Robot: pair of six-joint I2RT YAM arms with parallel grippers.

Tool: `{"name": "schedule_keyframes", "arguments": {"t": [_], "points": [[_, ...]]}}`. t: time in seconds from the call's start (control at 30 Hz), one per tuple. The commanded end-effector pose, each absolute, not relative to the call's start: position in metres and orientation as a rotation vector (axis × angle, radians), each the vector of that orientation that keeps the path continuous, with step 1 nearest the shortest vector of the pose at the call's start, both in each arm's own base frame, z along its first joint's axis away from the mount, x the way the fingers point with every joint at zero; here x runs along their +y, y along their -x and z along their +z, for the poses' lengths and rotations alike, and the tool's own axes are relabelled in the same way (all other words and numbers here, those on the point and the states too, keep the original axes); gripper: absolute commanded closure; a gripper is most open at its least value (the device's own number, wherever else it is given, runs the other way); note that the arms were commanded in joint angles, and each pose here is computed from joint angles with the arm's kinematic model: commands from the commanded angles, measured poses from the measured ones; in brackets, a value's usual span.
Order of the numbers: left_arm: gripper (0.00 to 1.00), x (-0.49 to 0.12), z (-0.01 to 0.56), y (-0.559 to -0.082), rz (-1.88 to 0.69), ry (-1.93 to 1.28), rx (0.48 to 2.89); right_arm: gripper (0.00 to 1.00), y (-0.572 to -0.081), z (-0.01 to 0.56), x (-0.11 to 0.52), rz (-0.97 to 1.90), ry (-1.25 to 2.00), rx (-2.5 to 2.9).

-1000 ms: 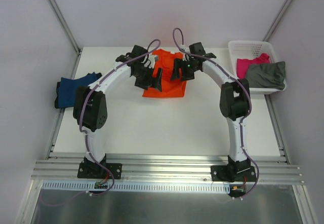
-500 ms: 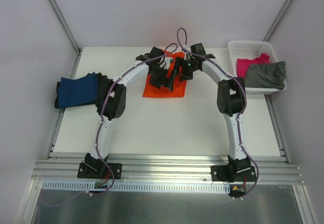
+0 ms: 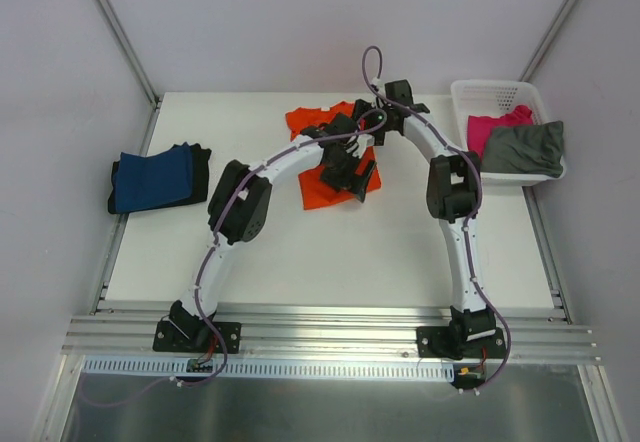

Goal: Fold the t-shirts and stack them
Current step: Fold the tshirt

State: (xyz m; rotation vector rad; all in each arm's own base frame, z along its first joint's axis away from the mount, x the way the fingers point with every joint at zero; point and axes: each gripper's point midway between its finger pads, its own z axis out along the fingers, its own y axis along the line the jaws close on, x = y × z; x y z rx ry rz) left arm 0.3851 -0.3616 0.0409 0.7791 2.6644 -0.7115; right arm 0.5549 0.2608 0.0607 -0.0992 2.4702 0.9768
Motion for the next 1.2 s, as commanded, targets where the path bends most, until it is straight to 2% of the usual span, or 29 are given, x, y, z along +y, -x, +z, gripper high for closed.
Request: {"name": "schedule_keyframes", "arguments": {"t": [0.0,0.1,0.2,0.37,0.6,0.87,1.17], "points": [[0.11,-0.383,0.053,-0.344,-0.657,-0.938,2.63,0.26,-0.57,0.087,0.269,1.012,0.117,2.376],[0.11,-0.394,0.059,-0.315,-0.643,-1.009,2.616,0.26,-0.572,0.095,0.269,1.012,0.128,2.357],[0.12,-0.394,0.074,-0.307,-0.628,-1.02,2.585,0.26,-0.568,0.113,0.265,1.001,0.145,2.334],[0.13,-0.372,0.103,-0.325,-0.508,-0.986,2.506,0.26,-0.558,0.157,0.246,0.99,0.125,2.294],[0.15,-0.319,0.15,-0.354,-0.494,-0.857,2.447,0.26,-0.525,0.204,0.211,1.007,0.086,2.289],[0.15,-0.291,0.142,-0.368,-0.537,-0.785,2.506,0.26,-0.467,0.185,0.191,1.06,0.084,2.435],[0.16,-0.295,0.138,-0.346,-0.648,-0.798,2.556,0.26,-0.454,0.15,0.165,1.019,0.001,2.534]]}}
